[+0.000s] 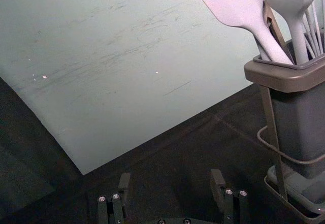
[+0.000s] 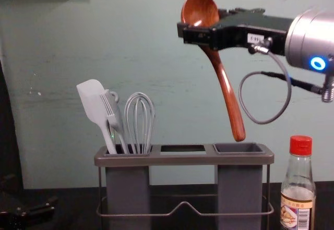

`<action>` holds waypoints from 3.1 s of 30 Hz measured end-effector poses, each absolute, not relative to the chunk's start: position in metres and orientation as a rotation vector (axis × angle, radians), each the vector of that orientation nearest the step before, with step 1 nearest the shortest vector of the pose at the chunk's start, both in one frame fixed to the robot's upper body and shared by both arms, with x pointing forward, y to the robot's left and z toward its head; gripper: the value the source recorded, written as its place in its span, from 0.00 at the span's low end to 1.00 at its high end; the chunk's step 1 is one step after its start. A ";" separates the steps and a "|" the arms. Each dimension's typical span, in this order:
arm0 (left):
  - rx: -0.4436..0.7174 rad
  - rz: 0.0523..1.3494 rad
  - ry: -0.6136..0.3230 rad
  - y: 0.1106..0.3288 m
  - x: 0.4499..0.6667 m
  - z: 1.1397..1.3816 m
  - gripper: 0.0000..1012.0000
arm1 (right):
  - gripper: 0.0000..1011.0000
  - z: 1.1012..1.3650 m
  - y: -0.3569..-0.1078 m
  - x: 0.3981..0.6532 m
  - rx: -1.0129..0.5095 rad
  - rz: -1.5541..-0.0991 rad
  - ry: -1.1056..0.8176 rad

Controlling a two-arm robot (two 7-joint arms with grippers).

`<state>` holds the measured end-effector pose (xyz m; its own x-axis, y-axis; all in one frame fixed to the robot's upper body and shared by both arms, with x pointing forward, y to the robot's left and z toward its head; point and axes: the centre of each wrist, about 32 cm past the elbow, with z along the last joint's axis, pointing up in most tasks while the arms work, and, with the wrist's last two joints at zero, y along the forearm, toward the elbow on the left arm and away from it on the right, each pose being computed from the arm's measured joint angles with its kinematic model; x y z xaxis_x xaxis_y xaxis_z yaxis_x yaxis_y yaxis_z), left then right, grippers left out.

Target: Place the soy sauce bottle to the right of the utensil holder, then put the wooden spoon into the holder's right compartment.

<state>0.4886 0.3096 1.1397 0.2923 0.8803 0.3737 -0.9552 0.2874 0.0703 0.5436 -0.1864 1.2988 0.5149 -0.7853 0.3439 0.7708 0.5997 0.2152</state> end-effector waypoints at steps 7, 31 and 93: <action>0.304 1.248 -0.285 0.310 0.489 1.140 1.00 | 0.83 1.293 -0.183 0.559 0.009 -0.947 -0.417; 0.304 1.248 -0.285 0.310 0.489 1.140 1.00 | 0.83 1.278 -0.191 0.552 -0.013 -0.961 -0.364; 0.304 1.248 -0.285 0.310 0.489 1.140 1.00 | 0.83 1.233 -0.206 0.502 -0.094 -1.022 -0.254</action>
<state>0.4886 0.3097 1.1398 0.2923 0.8803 0.3737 -0.9552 0.2874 0.0703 0.5015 -0.2056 1.2335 0.4954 -0.8310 0.2529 0.8528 0.5207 0.0407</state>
